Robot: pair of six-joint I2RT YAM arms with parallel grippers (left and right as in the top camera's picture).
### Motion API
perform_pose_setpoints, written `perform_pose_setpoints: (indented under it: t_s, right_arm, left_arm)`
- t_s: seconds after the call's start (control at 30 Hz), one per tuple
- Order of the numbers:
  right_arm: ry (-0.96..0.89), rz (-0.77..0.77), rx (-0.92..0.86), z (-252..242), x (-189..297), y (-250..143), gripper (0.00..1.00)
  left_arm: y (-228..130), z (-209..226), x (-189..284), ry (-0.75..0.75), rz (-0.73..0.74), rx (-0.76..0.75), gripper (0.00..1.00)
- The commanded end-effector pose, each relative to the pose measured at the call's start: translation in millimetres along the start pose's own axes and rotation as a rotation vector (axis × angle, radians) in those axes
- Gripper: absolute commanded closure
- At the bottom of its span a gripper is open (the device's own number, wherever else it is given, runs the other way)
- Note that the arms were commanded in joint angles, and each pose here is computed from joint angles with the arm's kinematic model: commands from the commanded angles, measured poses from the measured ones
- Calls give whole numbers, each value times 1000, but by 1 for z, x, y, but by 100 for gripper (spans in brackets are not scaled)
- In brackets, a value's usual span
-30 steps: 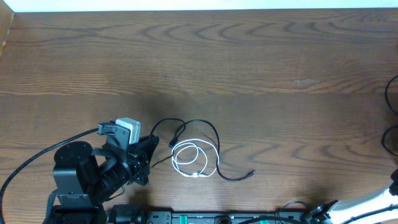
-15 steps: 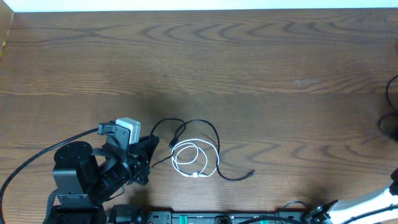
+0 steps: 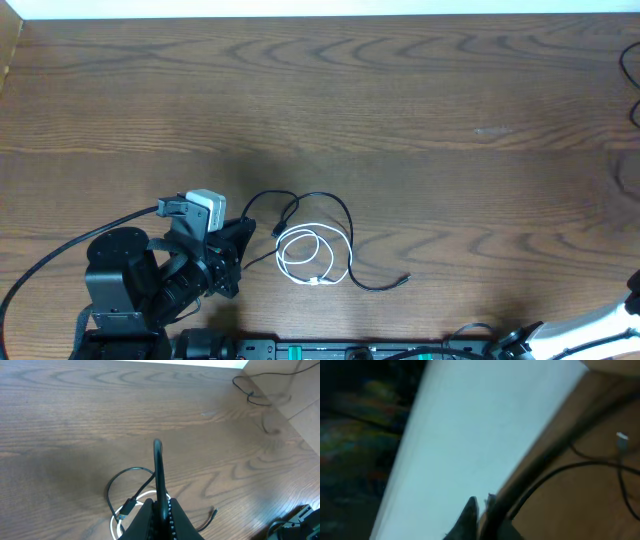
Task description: Untangle cables
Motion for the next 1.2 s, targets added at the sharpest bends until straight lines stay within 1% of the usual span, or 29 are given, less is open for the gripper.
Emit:
perform_pose_setpoints:
  t_s: [0.0, 0.03, 0.1, 0.17, 0.2, 0.3, 0.4, 0.5, 0.57, 0.7, 0.77, 0.87, 0.9, 0.93, 1.0, 1.03, 1.1, 1.17]
  right_arm:
    - [-25, 40, -18, -4, 0, -10, 71]
    - [-53, 49, -28, -10, -1, -14, 57]
    - [-115, 80, -27, -22, -1, -25, 36]
    - [-184, 113, -19, -33, 0, -37, 10]
    - [-232, 137, -13, -40, 1, -45, 5]
    - [-320, 189, -5, -52, 3, -61, 4]
    - [-363, 237, -10, -53, 1, -75, 4]
    - [-398, 345, 11, -47, -4, -106, 4]
    - [-372, 426, 96, -36, -9, -125, 3]
    - [-275, 593, 365, -10, -22, -165, 3]
    - [-301, 657, 480, -4, -28, -182, 1]
    - [-303, 727, 577, 5, -36, -205, 1]
    - [-288, 747, 602, 9, -39, -213, 2]
    - [-267, 773, 627, 13, -42, -223, 9]
    - [-236, 816, 665, 17, -46, -241, 19]
    - [-219, 839, 685, 18, -49, -251, 20]
    - [-178, 900, 735, 18, -53, -276, 20]
    - [-151, 960, 760, 14, -53, -299, 16]
  left_arm:
    - [2, -2, 2, -5, -6, -19, 92]
    - [2, -2, 2, -5, -6, -19, 92]
    - [2, -2, 2, -5, -6, -19, 92]
    - [2, -2, 2, -5, -6, -19, 92]
    - [2, -2, 2, -5, -6, -19, 92]
    - [2, -2, 2, -5, -6, -19, 92]
    - [1, -2, 2, -5, -6, -19, 92]
    - [1, -2, 2, -4, -6, -18, 92]
    - [1, -2, 2, -5, -5, -19, 93]
    - [1, -2, 2, -5, -6, -19, 92]
    - [1, -2, 2, -4, -5, -19, 92]
    - [1, -2, 2, -4, -3, -17, 92]
    - [1, -2, 2, -4, -3, -17, 92]
    - [1, -2, 2, -4, -2, -17, 91]
    - [1, -2, 2, -4, -3, -17, 87]
    - [1, -2, 2, -4, -3, -17, 83]
    - [-1, -1, 2, -2, 3, -12, 69]
    - [-3, -1, 2, 0, 12, -7, 62]
Point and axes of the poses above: each gripper's point midway between its finger pads, its own x axis back along the fingers, its own z axis along the line the jaws close on, y = z × x, the point moved 1 cm from there along x, back along the fingers, and after that the axes turned 12 degrees about x, right-handed, at the moved point
